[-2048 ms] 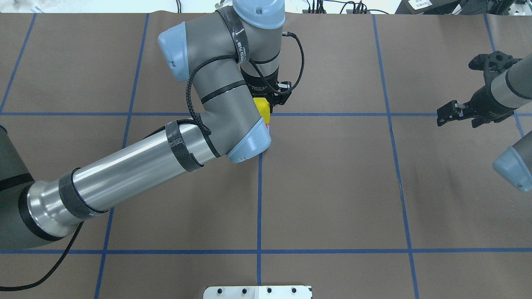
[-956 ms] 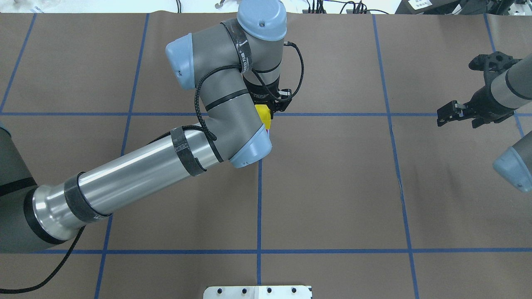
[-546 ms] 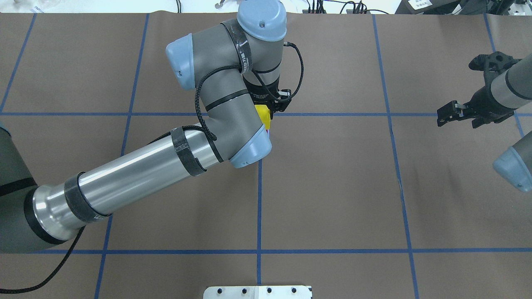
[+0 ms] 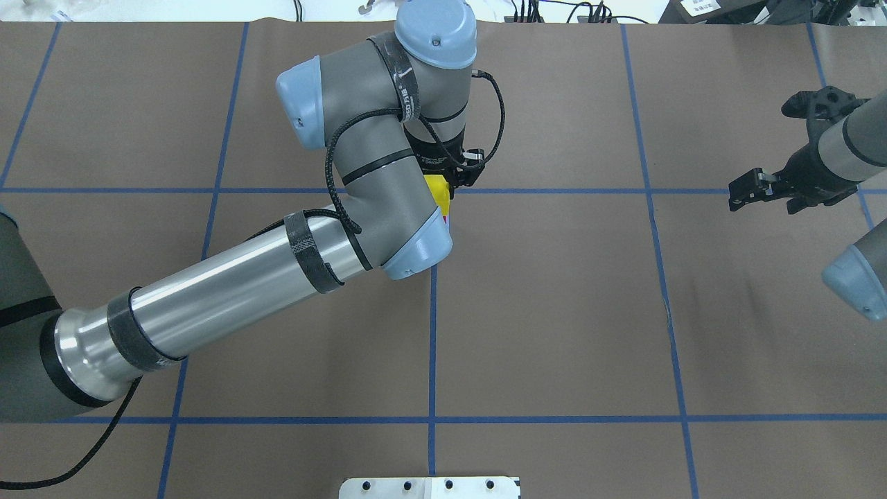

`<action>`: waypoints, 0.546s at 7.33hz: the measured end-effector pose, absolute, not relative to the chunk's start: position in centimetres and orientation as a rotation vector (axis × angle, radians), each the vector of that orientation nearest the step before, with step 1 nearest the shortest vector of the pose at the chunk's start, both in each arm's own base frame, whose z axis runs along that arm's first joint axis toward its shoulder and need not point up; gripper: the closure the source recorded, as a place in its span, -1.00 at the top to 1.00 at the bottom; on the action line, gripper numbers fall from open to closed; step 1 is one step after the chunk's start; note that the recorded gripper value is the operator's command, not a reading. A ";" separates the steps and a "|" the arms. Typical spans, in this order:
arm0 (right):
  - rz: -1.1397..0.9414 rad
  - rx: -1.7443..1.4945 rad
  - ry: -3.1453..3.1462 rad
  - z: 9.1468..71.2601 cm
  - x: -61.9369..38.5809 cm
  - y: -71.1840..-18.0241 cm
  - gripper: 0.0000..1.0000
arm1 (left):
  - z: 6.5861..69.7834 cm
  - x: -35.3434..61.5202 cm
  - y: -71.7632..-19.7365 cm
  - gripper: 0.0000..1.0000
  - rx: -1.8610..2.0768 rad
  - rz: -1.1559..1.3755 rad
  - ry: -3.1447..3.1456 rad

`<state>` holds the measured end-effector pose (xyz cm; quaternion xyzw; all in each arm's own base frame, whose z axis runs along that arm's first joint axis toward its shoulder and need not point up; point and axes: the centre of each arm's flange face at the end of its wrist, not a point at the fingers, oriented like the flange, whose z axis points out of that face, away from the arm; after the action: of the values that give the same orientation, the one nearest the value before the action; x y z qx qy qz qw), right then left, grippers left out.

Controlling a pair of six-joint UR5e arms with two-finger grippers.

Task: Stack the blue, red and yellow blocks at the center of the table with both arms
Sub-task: 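Lower the yellow cube onto the red cube with the left gripper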

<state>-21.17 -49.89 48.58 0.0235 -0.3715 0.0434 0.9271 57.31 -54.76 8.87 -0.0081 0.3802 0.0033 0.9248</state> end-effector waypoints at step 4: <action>0.088 0.047 -0.761 48.6 -21.2 -49.9 1.00 | 8.9 57.5 -54.5 -1.00 -0.019 0.009 0.780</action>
<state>-21.22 -49.88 48.63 0.0231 -0.3711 0.0431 0.9273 57.51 -54.55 8.88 -0.0093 0.3803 0.0045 0.9248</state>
